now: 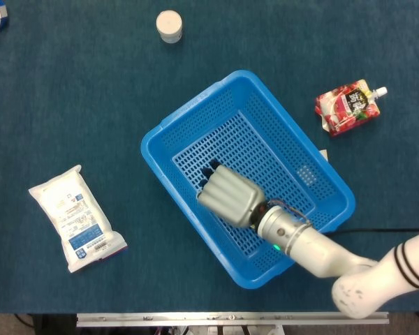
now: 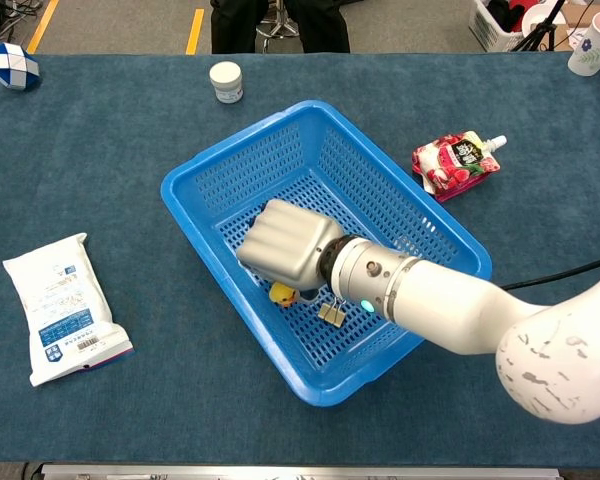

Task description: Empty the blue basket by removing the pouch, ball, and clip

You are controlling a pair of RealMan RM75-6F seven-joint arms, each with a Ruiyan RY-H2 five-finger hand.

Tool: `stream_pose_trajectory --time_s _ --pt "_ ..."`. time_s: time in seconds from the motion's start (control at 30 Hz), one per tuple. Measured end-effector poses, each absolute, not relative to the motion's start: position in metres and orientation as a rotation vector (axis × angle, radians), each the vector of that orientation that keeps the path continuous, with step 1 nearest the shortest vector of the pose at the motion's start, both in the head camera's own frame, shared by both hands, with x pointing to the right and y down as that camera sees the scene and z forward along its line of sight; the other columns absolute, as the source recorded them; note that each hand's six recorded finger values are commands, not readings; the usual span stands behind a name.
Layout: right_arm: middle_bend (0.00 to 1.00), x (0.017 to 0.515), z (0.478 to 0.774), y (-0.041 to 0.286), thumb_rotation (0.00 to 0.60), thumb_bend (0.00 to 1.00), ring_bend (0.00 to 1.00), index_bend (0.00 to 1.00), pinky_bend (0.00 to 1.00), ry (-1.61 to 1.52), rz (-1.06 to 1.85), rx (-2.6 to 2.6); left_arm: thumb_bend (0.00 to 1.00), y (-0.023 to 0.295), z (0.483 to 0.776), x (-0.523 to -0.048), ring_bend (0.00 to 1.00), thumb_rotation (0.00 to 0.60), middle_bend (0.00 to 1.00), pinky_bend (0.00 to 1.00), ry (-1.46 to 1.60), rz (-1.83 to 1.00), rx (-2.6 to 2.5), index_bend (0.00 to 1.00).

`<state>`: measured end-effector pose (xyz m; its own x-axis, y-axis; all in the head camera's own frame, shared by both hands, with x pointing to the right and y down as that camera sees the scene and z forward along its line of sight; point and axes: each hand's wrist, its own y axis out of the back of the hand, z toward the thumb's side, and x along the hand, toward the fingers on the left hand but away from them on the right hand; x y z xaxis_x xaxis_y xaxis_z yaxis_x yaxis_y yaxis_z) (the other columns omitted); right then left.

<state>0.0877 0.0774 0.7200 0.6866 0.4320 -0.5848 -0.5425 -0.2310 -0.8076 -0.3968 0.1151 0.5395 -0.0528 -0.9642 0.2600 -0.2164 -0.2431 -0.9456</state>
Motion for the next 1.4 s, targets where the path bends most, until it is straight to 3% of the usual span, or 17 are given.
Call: stream_pose_trajectory --time_s 0.27,0.5,0.67,0.87,1.1,1.3,1.4 --pt "0.47 0.114 0.665 0.028 0.600 0.21 0.27 0.60 0.29 -0.083 0.929 -1.545 0.00 0.114 0.541 -0.398 0.00 0.600 0.00 0.00 1.293 -1.357 -1.522 0.06" --pt "0.47 0.177 0.617 -0.029 0.600 0.21 0.27 0.60 0.29 -0.272 1.039 -1.465 0.00 0.112 0.542 -0.400 0.00 0.600 0.00 0.00 1.289 -1.359 -1.526 0.06" --pt "0.47 0.227 0.605 -0.052 0.600 0.21 0.27 0.60 0.29 -0.363 1.146 -1.431 0.00 0.109 0.546 -0.395 0.00 0.600 0.00 0.00 1.273 -1.351 -1.551 0.06" --pt "0.47 0.267 0.618 -0.069 0.600 0.21 0.27 0.60 0.29 -0.366 1.250 -1.379 0.00 0.108 0.549 -0.387 0.00 0.600 0.00 0.00 1.254 -1.344 -1.568 0.06" --pt "0.47 0.283 0.661 -0.073 0.600 0.21 0.28 0.58 0.29 -0.288 1.332 -1.377 0.00 0.109 0.551 -0.384 0.00 0.600 0.00 0.00 1.249 -1.350 -1.573 0.06" --pt "0.44 0.277 0.702 -0.064 0.600 0.21 0.27 0.49 0.30 -0.201 1.352 -1.398 0.00 0.111 0.549 -0.385 0.00 0.600 0.00 0.00 1.257 -1.355 -1.561 0.06" --pt "0.40 0.271 0.716 -0.059 0.600 0.21 0.24 0.40 0.29 -0.160 1.351 -1.410 0.00 0.112 0.548 -0.385 0.00 0.600 0.00 0.00 1.260 -1.353 -1.558 0.06"
